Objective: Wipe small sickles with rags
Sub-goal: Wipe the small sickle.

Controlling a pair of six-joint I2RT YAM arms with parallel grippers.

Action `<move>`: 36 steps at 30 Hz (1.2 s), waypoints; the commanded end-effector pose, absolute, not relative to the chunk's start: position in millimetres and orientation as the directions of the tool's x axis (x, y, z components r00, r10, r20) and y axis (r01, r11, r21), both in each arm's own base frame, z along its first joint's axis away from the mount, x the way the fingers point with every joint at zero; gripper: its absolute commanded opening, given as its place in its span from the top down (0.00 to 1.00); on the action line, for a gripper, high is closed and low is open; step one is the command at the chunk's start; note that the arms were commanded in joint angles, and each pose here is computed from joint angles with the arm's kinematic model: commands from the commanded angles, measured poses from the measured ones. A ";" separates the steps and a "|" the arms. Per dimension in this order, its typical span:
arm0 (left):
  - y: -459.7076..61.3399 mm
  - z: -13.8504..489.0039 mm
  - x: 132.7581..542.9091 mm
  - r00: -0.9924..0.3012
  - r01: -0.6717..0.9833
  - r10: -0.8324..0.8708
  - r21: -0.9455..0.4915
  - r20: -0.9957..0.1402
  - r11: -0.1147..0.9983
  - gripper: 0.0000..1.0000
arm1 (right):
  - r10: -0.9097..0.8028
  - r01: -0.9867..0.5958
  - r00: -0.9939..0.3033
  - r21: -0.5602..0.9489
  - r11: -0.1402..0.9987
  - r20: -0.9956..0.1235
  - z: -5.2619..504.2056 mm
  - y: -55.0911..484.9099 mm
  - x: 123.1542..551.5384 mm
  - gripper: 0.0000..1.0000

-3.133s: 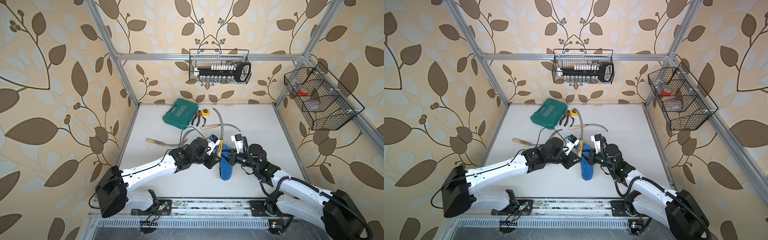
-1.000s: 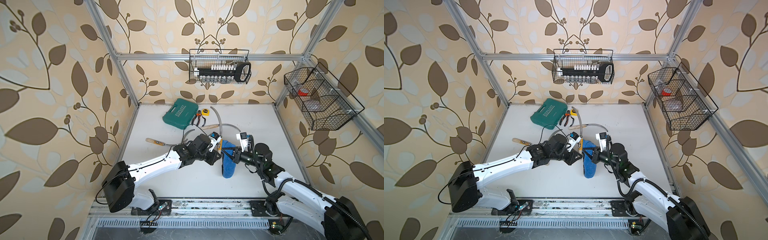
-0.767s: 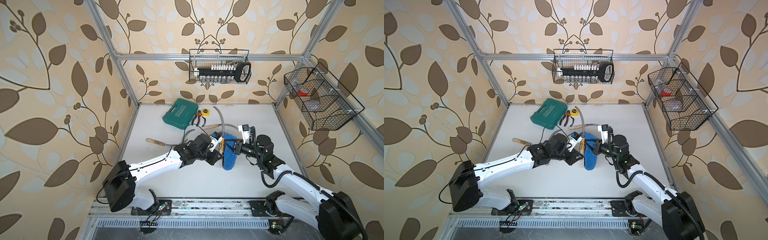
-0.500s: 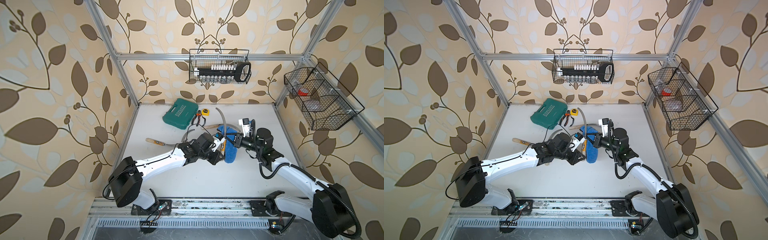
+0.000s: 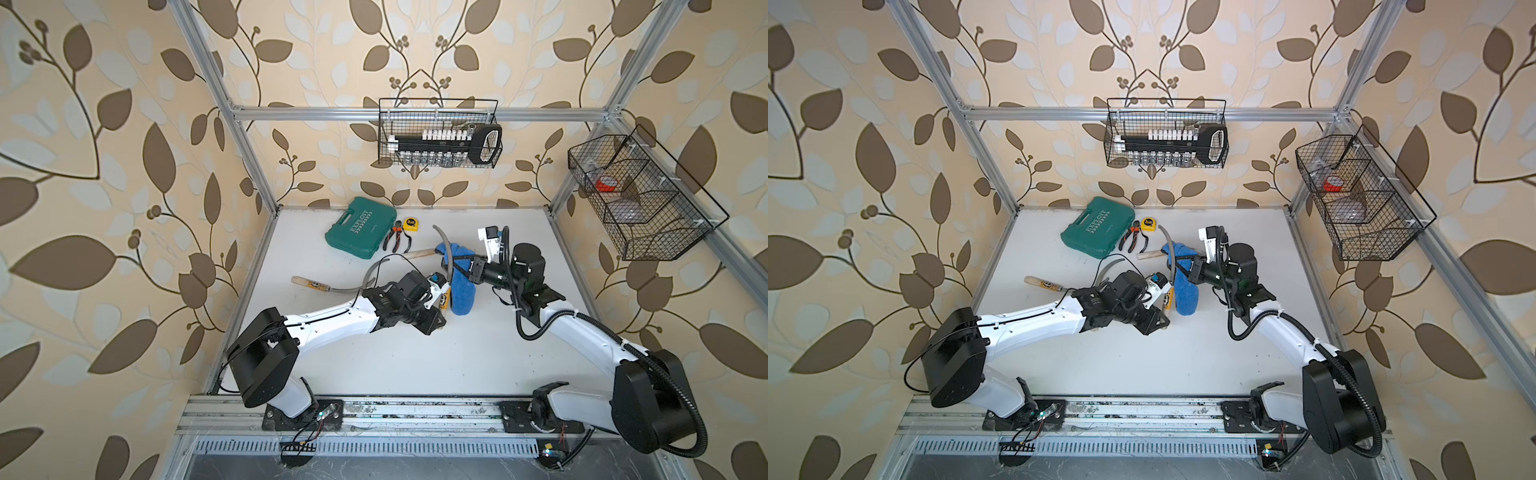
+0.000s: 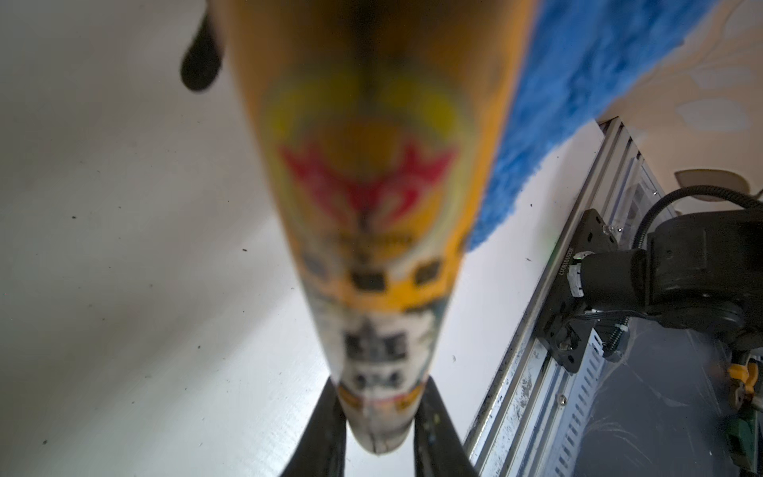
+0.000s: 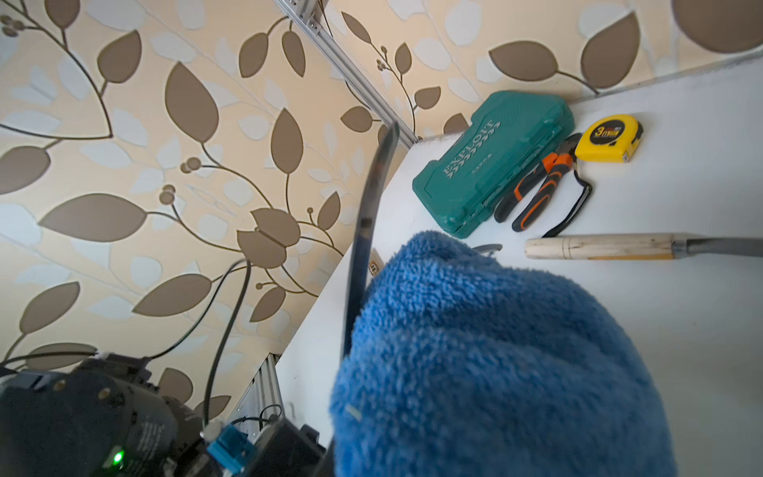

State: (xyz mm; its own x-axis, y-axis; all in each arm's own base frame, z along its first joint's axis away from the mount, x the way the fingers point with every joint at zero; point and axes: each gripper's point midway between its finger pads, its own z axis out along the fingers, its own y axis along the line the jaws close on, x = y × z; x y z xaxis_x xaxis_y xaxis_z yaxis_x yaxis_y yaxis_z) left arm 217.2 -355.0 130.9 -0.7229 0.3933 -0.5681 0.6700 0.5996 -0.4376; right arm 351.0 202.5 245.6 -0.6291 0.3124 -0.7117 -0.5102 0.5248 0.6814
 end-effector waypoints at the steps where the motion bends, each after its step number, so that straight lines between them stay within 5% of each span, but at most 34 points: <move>1: -358.0 133.3 210.3 -0.714 0.685 0.404 -0.453 -0.572 0.570 1.00 | 0.321 -0.543 -0.597 0.665 0.513 -0.735 264.8 205.3 364.3 1.00; 16: -363.8 136.5 201.5 -0.707 0.701 0.405 -0.495 -0.580 0.514 1.00 | 0.305 -0.543 -0.640 0.697 0.469 -0.705 259.4 225.9 413.9 1.00; 36: -357.2 129.3 230.3 -0.724 0.660 0.381 -0.419 -0.575 0.623 1.00 | 0.313 -0.551 -0.572 0.638 0.538 -0.758 234.1 205.6 337.8 1.00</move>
